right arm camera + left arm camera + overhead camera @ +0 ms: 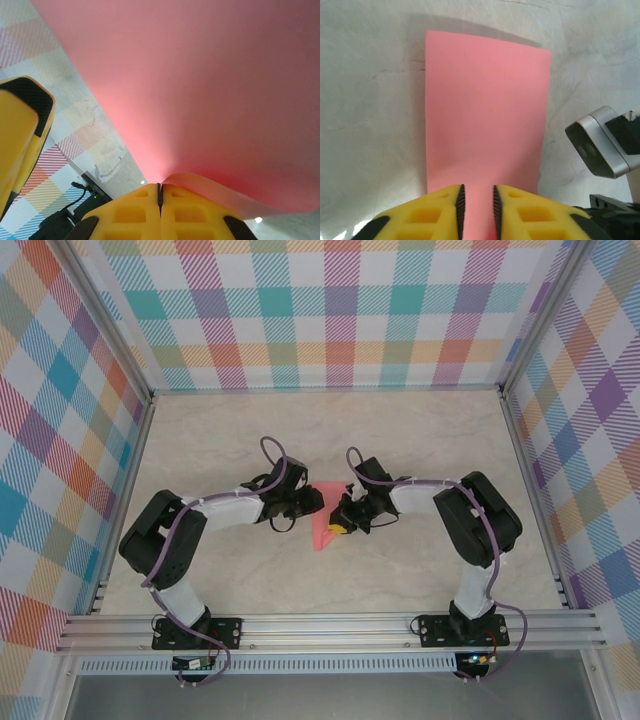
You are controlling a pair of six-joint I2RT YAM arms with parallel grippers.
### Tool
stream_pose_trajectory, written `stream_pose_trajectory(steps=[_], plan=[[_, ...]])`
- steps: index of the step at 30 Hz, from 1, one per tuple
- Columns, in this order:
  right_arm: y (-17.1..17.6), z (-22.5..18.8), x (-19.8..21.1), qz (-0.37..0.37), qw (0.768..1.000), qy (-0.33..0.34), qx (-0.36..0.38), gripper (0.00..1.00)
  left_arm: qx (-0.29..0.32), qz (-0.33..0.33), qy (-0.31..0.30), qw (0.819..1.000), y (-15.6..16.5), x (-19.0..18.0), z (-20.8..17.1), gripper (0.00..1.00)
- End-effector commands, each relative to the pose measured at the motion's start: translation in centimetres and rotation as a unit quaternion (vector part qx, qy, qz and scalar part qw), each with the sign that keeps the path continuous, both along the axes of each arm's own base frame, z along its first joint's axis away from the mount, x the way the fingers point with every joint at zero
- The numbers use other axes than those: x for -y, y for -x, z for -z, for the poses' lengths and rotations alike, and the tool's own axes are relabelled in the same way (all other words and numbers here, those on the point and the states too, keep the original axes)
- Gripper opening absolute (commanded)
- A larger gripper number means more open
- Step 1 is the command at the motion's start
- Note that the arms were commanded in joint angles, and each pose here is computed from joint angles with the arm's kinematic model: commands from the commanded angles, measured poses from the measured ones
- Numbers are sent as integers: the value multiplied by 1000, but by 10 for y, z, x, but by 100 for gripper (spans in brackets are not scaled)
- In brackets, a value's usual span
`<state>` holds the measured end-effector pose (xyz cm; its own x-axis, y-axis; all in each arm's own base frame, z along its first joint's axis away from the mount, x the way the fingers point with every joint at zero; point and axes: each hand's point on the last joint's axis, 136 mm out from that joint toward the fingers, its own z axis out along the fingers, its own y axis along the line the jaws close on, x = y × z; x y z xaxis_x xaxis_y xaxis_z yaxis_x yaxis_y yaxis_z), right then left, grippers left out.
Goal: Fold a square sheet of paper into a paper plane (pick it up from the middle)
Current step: Third fold the triangle at the center of the table.
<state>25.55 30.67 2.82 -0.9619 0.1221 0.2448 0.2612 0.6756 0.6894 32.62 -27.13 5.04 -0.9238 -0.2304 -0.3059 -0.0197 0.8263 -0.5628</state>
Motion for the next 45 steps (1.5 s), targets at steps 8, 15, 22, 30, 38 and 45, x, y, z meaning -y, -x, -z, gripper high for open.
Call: stream_pose_trajectory(steps=[8,15,22,30,38,45], plan=[[-15,-7,-17,-18,999,-10,34,5,-31,-12,-40,999,-7,-7,27,15],[-17,-5,-21,-28,999,-13,37,5,-45,-19,-58,997,-2,-15,38,14],[-17,-6,-28,-50,997,-14,49,5,-47,-16,-59,997,0,-15,39,14],[-16,-4,-31,-63,997,-16,47,5,-49,-15,-59,997,1,-16,40,13],[-17,-5,-36,-74,995,-26,55,5,-49,-14,-57,997,1,-15,39,10],[-13,4,-24,-65,997,9,49,5,-17,-16,-52,998,-9,-14,11,8]])
